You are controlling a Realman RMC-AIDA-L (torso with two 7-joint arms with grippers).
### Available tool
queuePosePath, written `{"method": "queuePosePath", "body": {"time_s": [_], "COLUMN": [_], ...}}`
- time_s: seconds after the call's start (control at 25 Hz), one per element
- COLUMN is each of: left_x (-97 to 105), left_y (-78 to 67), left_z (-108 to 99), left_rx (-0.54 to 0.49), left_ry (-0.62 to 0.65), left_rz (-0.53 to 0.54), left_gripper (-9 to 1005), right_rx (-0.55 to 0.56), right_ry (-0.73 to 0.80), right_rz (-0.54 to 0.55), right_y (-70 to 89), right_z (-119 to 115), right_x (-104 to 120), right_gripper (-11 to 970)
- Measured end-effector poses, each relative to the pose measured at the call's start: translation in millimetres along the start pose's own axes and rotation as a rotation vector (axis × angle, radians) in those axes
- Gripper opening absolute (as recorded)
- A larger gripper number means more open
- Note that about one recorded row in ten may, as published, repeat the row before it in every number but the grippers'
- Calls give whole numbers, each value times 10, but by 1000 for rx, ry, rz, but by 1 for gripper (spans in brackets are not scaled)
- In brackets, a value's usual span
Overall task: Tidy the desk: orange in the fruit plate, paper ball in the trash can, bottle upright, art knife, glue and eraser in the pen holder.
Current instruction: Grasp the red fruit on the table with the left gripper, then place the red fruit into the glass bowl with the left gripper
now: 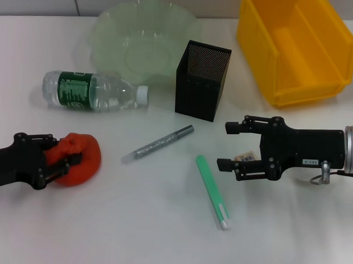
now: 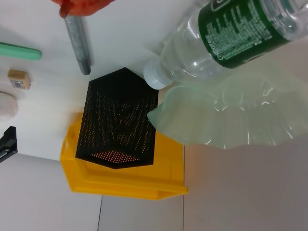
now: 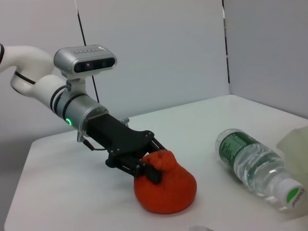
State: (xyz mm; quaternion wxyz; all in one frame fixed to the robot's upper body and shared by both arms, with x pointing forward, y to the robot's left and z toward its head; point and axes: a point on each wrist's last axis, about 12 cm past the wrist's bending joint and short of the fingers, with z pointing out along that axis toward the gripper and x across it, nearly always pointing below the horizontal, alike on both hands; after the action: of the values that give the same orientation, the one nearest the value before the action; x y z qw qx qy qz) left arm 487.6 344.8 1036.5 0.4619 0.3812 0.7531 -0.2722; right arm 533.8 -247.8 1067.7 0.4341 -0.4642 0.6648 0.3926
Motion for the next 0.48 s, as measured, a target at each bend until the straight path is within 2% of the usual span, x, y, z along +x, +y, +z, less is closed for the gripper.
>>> {"method": "queuePosePath", "body": {"time_s": [0.12,0.2,0.32,0.48], "left_x": [-36,-92,-234,-425], "left_y": [-8,-13,-38,-50], "left_z": [-12,-29,-27,108], "left_rx": [-1,-8,-31,-45], "left_ry": [-41,-105,-275,-430], "left_rz": [-14,-31,-62,-83], "left_gripper": [418,369,295,238], "right_rx": [0,0,2,7], "right_ry": [0,0,-2,-4], "right_rz": [0,1,6,12], "right_y": [0,2,11,19], "right_z": [0,-1,-3,-9], "right_x": [0,3,16,31], "right_gripper": [830,830,830,830]}}
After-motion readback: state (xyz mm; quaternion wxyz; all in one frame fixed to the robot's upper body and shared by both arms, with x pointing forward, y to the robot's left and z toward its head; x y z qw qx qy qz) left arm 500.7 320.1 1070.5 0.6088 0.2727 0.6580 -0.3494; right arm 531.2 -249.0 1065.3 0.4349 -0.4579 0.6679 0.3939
